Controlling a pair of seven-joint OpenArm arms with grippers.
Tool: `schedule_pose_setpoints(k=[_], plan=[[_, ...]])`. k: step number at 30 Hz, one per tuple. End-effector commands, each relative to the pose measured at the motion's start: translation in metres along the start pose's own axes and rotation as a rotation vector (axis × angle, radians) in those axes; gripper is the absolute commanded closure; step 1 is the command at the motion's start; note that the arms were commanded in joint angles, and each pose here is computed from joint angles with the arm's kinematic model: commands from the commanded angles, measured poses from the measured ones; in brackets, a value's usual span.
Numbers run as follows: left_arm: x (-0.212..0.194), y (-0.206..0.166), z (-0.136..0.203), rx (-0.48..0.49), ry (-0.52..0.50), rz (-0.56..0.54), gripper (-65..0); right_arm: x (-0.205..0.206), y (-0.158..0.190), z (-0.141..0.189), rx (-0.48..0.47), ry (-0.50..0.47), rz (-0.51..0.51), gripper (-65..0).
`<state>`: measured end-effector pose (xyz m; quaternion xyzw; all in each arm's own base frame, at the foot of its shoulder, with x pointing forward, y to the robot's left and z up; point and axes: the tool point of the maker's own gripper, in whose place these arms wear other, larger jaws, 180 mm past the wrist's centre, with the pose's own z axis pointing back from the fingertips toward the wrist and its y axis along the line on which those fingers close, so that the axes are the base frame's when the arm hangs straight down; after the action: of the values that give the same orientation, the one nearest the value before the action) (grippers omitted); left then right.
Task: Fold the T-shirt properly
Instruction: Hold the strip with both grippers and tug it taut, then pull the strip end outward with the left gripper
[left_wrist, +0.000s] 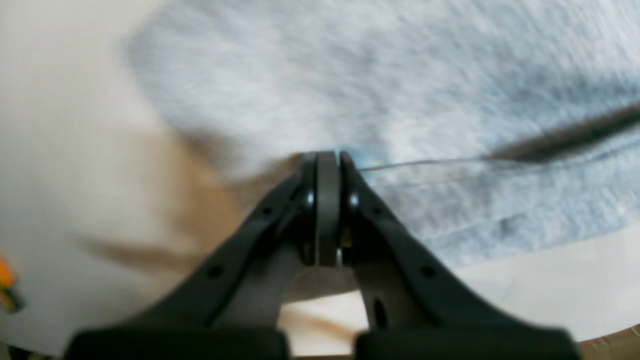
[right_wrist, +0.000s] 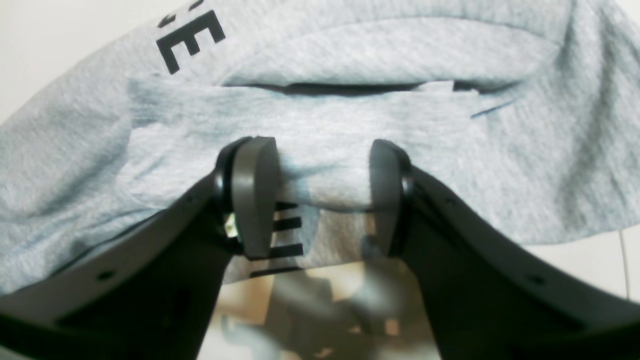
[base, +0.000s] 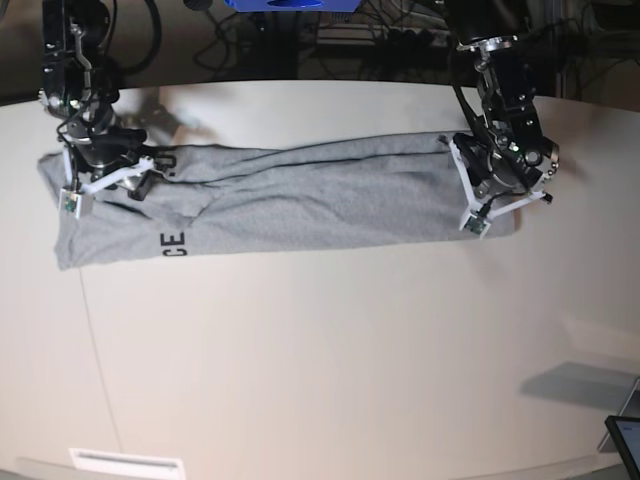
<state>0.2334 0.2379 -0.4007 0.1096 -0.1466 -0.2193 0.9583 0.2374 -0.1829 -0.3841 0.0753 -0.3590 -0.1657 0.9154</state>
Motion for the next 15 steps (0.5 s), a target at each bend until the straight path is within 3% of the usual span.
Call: schedule_pose_setpoints(k=[1, 7, 15], plan=[[0.002, 0.007, 0.003, 0.019, -0.001, -0.001, 0.0, 0.011, 0.001, 0.003, 0.006, -0.038, 0.014, -29.2], [-0.008, -0.002, 0.001, 0.000, 0.017, -0.010, 0.0, 0.012, 0.001, 0.002, 0.007, -0.039, 0.014, -29.2], [-0.009, 0.000, 0.023, 0.050, -0.023, -0.032, 0.0, 0.013, 0.002, 0.002, 0.009, -0.042, 0.013, -29.2]])
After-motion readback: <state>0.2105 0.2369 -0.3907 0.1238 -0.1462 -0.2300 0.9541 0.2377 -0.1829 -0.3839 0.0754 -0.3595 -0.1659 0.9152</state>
